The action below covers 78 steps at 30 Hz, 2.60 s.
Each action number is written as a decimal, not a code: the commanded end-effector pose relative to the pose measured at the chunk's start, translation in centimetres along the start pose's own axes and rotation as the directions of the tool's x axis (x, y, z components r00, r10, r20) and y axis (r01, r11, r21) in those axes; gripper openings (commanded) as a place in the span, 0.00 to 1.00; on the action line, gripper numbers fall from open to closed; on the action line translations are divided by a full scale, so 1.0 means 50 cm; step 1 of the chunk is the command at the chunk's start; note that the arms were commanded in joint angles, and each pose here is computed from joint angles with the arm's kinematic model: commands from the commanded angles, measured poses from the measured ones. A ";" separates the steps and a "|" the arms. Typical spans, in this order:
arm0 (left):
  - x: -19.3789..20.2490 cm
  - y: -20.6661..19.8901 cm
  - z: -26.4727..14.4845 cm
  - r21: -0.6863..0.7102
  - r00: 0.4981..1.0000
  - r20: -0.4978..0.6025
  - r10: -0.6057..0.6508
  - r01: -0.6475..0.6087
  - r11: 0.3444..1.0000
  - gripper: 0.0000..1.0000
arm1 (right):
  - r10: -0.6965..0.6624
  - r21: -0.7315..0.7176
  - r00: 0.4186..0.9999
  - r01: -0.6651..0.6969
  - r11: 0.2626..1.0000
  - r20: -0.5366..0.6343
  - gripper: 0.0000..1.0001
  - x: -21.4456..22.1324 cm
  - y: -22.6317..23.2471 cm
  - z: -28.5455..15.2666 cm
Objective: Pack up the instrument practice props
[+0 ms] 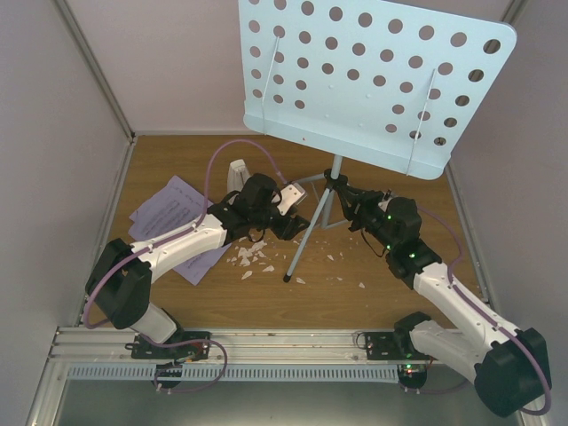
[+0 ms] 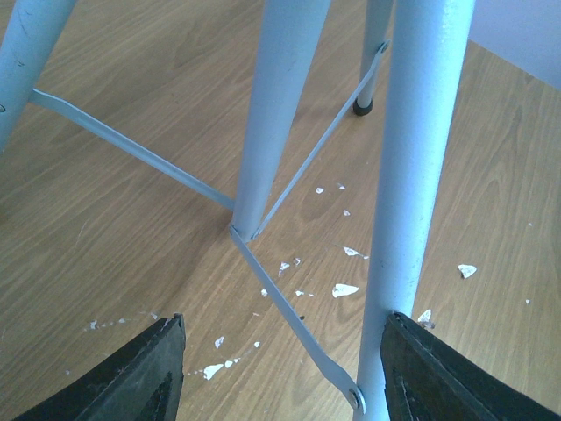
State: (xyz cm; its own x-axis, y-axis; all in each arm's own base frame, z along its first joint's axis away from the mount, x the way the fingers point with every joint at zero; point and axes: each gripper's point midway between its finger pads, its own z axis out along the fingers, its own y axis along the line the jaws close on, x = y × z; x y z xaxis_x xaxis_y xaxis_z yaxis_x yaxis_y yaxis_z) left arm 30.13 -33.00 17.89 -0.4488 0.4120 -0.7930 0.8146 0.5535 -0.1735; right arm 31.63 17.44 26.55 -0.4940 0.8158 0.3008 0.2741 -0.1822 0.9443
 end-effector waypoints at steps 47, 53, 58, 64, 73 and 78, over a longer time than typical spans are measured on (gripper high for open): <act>-0.050 -0.057 -0.010 0.133 0.996 0.079 0.040 -0.050 0.990 0.67 | -0.995 0.048 -0.091 0.995 -0.089 0.037 0.07 0.002 0.056 -0.023; -0.053 -0.057 -0.014 0.128 0.995 0.086 0.043 -0.054 0.990 0.67 | -0.978 0.032 -0.205 0.978 -0.204 0.027 0.16 0.014 0.068 -0.029; -0.055 -0.054 -0.020 0.113 0.994 0.098 0.047 -0.058 0.992 0.73 | -0.962 0.094 -0.270 0.960 -0.265 0.048 0.34 0.005 0.097 -0.056; -0.080 -0.101 -0.067 0.195 0.972 0.218 0.086 -0.130 0.972 0.86 | -0.977 0.193 -0.207 0.962 -0.193 0.057 0.54 -0.038 0.075 -0.091; -0.127 -0.127 -0.125 0.229 0.946 0.323 0.033 -0.112 0.967 0.88 | -0.981 0.103 0.043 0.993 0.063 0.187 0.67 -0.128 0.051 -0.147; -0.134 -0.142 -0.173 0.289 0.903 0.418 -0.102 -0.026 0.957 0.89 | -0.972 -0.035 0.140 0.990 0.135 0.186 0.68 -0.165 0.086 -0.144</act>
State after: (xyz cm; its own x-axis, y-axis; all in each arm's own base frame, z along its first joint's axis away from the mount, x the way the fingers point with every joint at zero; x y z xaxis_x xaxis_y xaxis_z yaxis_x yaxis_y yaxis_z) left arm 25.52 -33.87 26.11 -0.3312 0.1850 -0.9252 0.9003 0.3554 -0.2512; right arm 30.92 4.39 25.90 -0.1715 0.3231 -0.9307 -0.2703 0.8930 0.3598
